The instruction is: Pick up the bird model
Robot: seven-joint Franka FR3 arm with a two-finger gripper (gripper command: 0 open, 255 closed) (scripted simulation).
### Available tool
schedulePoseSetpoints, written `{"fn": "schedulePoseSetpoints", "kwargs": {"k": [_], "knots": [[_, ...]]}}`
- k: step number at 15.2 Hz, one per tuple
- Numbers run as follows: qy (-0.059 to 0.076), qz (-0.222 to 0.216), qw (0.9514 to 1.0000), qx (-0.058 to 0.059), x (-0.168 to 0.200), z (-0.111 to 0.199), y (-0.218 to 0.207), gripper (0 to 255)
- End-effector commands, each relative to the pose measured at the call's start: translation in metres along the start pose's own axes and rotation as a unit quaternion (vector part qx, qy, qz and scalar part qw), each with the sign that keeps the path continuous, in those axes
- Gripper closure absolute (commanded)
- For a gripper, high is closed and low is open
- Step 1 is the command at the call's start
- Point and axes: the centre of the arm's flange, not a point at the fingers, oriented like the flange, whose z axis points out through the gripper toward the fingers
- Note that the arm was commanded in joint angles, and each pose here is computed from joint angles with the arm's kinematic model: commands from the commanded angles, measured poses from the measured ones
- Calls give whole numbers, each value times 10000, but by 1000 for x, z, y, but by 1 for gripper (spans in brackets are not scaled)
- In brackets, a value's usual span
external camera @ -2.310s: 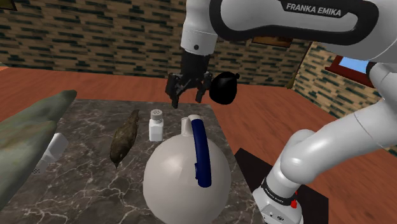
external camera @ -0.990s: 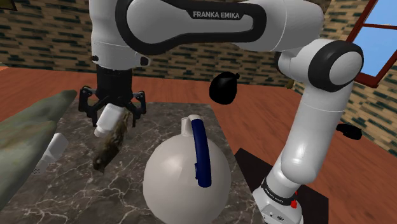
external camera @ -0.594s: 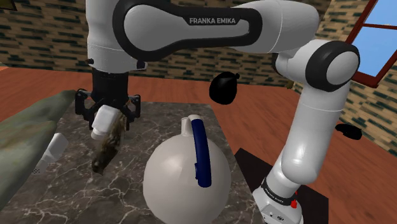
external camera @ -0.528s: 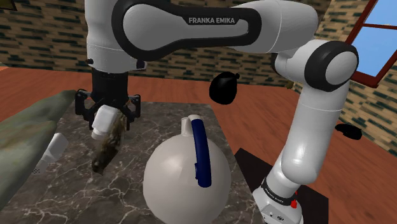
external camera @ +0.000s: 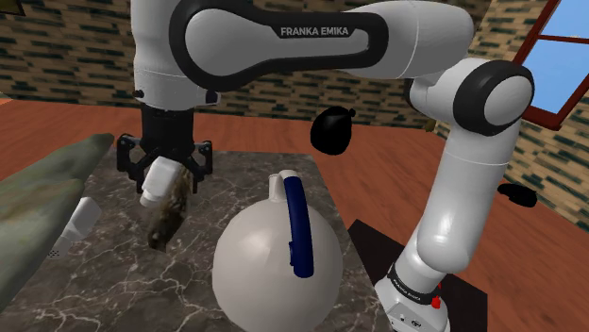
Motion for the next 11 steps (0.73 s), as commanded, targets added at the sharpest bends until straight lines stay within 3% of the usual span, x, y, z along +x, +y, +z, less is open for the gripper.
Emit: {"fn": "schedulePoseSetpoints", "kwargs": {"k": [1, 11], "knots": [[-159, -10, 9982, -574, -3, 4, 15, 255], [-159, -10, 9982, -574, -8, -48, 9, 255]]}}
